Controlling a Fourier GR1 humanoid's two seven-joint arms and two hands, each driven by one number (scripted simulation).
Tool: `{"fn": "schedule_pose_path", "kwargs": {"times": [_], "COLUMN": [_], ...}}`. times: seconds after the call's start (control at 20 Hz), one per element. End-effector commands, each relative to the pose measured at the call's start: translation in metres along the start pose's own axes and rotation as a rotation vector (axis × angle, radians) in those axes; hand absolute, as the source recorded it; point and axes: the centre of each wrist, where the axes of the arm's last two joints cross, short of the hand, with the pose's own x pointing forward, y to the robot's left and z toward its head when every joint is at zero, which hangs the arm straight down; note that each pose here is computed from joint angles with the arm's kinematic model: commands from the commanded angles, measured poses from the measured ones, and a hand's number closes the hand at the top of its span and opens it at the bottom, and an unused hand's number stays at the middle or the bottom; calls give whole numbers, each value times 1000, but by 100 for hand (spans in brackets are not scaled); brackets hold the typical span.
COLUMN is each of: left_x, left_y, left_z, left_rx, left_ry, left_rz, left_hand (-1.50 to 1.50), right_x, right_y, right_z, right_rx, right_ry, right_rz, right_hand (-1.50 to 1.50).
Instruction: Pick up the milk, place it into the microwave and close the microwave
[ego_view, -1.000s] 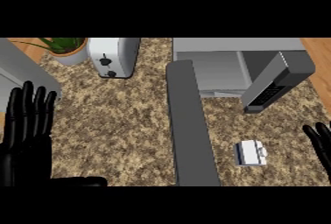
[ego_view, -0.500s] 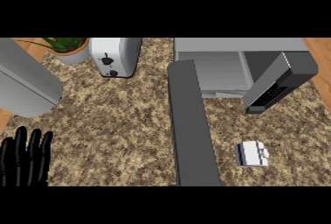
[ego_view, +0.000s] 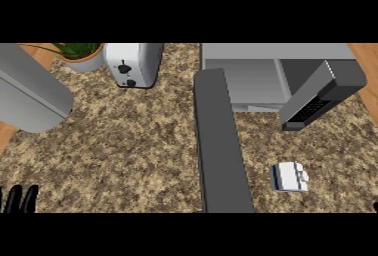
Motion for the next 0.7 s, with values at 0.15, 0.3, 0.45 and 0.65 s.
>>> {"fn": "schedule_pose_path", "kwargs": {"times": [0.15,0.3,0.45,0.65], "left_x": [4,8,16,18], "left_y": [19,24,15,25], "left_z": [22,30,36,51], "left_rx": [3,6,-5,3], "left_ry": [4,-16,-1,-14], "left_rz": [17,-3,8,5], "left_hand": [-150,-150,-150,-150], "right_x": [-28,-41,-73,-82], "right_y": [16,0,15,19], "right_z": [2,-10,-28,-32], "right_rx": [-6,-23,-10,7], "right_ry": [44,31,52,80], "right_rz": [35,58,70,101], "right_hand": [-150,-150,-150,-150]}}
